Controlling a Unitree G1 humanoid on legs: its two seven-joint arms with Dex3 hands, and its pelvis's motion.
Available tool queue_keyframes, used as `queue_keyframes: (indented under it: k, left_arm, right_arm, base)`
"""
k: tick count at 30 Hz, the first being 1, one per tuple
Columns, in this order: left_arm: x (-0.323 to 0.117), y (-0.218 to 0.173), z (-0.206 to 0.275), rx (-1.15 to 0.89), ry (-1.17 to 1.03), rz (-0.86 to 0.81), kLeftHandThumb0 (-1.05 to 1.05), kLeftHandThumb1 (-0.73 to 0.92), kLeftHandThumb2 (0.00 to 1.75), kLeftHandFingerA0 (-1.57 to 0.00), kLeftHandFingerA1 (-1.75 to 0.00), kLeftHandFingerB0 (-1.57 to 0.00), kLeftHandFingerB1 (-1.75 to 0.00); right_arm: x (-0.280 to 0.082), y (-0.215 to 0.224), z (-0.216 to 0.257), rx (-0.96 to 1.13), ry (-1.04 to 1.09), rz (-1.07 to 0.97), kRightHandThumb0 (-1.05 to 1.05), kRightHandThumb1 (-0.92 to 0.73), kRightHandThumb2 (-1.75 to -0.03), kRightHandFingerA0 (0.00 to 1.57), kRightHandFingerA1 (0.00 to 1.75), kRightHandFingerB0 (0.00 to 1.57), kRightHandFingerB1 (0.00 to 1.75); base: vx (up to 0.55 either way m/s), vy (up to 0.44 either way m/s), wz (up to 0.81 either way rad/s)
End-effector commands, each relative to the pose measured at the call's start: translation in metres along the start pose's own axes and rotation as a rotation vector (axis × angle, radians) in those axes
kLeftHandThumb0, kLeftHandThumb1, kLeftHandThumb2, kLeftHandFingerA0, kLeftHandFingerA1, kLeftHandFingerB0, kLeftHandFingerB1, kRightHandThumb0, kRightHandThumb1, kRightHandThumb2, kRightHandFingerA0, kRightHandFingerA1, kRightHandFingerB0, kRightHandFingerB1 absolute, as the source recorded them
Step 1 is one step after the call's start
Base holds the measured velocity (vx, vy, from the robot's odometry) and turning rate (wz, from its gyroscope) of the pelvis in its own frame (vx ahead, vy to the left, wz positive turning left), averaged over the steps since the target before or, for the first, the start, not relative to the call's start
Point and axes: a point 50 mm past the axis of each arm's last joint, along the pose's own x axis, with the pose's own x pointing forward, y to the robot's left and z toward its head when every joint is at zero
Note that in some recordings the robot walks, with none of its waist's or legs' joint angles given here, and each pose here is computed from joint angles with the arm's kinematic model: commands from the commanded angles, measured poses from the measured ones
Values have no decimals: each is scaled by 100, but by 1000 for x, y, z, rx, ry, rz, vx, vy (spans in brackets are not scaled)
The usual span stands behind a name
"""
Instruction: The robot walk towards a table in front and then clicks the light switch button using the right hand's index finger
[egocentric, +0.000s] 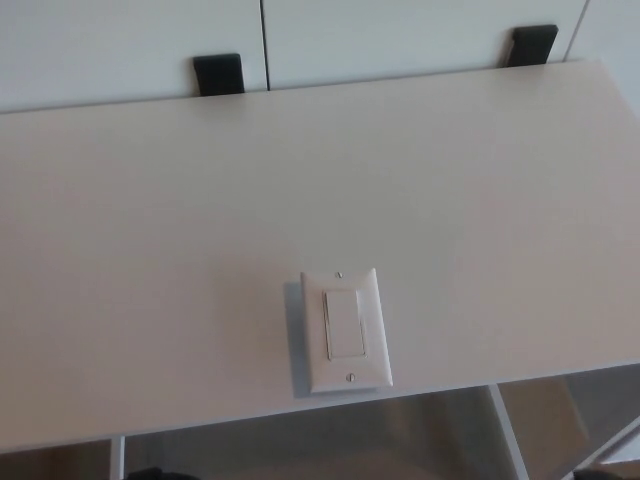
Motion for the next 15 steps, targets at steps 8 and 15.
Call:
queue_keyframes:
  k: [8, 15]
  left_arm:
    - [-8, 13, -5, -47, -22, 81, -17, 51, 92, -33, -57, -16, -49]
    - [-11, 8, -17, -62, 7, 80, -17, 51, 92, -31, -56, -14, -49]
  right_arm:
    - [25, 63, -70, 888, 258, 270, -77, -77, -108, 0, 29, 11, 34]
    - [18, 71, -73, 890, 257, 298, -81, -78, -109, 0, 28, 5, 34]
  base:
    - [0, 0, 0]
    - [0, 0, 0]
